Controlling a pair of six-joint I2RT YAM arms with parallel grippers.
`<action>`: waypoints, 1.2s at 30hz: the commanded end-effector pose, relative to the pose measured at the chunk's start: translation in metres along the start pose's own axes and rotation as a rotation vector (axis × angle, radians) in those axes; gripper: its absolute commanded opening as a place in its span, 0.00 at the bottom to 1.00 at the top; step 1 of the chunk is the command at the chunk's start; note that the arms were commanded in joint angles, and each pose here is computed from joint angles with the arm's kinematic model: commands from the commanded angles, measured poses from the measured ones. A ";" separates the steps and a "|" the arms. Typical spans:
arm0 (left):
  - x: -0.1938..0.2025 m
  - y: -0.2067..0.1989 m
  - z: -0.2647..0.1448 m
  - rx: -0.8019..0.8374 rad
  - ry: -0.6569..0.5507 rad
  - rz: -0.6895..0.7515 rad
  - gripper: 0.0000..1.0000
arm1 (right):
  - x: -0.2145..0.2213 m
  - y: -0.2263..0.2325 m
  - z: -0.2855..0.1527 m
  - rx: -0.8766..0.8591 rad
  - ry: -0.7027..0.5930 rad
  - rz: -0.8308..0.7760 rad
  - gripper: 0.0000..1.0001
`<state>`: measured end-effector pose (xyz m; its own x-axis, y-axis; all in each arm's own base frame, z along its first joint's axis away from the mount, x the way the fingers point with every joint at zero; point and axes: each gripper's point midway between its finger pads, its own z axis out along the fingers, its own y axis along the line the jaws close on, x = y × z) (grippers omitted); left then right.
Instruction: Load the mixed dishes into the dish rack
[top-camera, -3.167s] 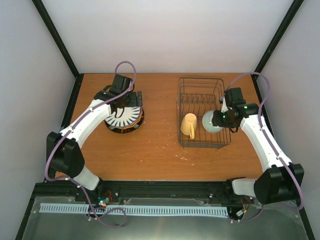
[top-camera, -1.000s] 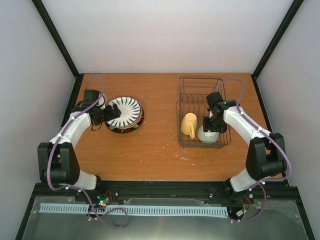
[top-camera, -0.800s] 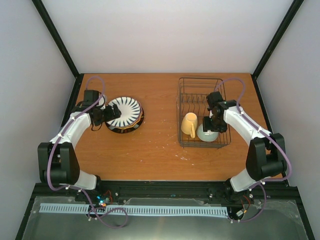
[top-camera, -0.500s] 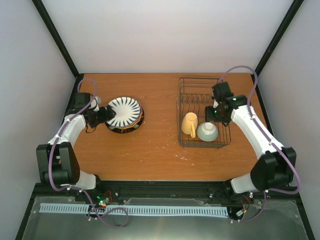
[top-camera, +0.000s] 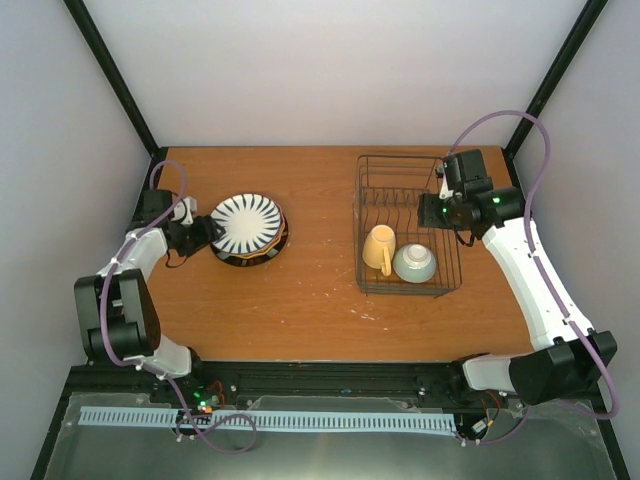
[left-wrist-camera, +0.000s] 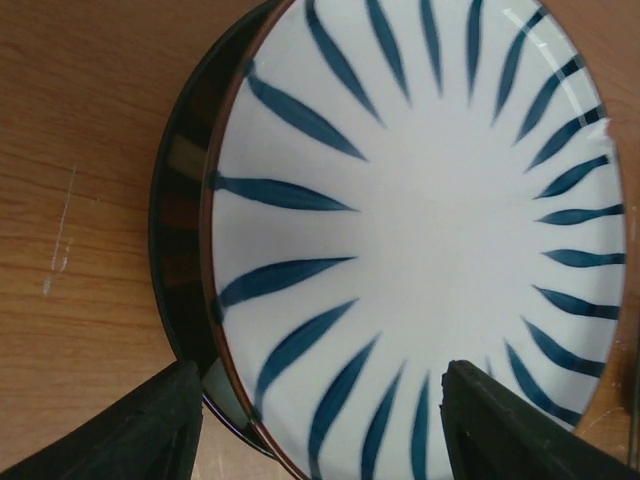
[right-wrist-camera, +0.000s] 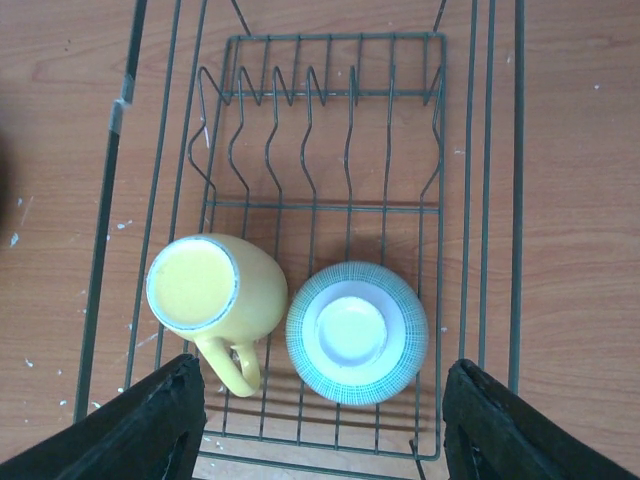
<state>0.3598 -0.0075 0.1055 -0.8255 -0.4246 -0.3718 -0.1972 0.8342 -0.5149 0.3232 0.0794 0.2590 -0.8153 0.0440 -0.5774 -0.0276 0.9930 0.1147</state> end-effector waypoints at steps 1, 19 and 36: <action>-0.009 0.000 0.011 0.021 -0.003 0.002 0.67 | 0.010 -0.001 0.000 0.004 0.022 -0.011 0.64; -0.041 0.014 0.029 -0.047 -0.032 0.042 0.39 | 0.007 0.001 -0.001 -0.004 0.021 -0.026 0.64; -0.038 0.006 0.045 0.039 0.013 0.052 0.01 | 0.007 0.003 0.000 -0.012 0.022 -0.035 0.63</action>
<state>0.4070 0.0024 0.0715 -0.8421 -0.4034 -0.3579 -0.1767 0.8334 -0.5236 0.3186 0.0795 0.2521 -0.8289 0.0242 -0.5589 -0.0414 0.9937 0.1044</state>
